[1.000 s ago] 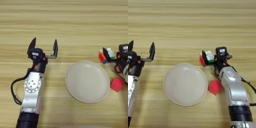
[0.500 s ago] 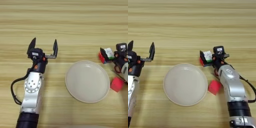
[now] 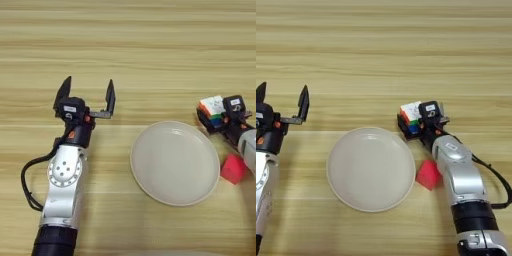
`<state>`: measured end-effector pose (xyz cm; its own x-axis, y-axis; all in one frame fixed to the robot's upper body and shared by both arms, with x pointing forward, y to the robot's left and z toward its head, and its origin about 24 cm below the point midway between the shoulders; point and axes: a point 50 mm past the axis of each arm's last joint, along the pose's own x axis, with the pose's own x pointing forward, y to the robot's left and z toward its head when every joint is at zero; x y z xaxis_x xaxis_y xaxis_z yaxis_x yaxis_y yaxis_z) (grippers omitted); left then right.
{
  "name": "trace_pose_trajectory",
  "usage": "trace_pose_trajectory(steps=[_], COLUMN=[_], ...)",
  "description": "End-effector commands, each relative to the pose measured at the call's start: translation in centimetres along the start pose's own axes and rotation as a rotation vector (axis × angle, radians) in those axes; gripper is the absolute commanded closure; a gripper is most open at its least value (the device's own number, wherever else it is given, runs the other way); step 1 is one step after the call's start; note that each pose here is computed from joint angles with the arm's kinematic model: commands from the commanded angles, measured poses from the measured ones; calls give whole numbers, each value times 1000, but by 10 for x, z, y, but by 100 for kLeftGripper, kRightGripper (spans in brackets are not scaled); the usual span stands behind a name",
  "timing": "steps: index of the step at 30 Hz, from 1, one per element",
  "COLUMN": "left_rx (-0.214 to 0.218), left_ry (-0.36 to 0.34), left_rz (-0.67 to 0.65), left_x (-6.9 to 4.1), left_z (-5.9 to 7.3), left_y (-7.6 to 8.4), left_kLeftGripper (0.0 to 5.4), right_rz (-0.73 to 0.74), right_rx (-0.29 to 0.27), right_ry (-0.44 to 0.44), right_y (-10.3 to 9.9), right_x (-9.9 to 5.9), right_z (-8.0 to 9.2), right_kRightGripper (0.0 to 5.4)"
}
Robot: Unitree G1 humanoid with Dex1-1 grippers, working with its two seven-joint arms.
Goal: Move the objects on the table
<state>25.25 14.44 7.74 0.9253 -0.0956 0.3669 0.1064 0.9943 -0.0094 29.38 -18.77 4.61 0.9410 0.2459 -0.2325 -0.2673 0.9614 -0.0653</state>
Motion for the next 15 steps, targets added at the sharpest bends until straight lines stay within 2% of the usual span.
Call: trace_pose_trajectory(steps=[1, 6, 10, 15], left_rx=[1, 2, 1, 2], left_ry=[-10, -10, -10, -10], left_rz=[1, 0, -1, -3], left_x=[0, 0, 0, 0], left_z=[2, 2, 2, 2], left_y=[0, 0, 0, 0], left_kLeftGripper=[0, 0, 0, 0], right_rz=[6, 4, 1, 6], right_rx=[-22, -23, -29, -66], right_ry=[-2, 1, -6, -44], right_y=[-2, -4, -6, -7], right_x=[2, 2, 1, -1], right_z=[3, 2, 4, 13], right_kRightGripper=[125, 204, 207, 207])
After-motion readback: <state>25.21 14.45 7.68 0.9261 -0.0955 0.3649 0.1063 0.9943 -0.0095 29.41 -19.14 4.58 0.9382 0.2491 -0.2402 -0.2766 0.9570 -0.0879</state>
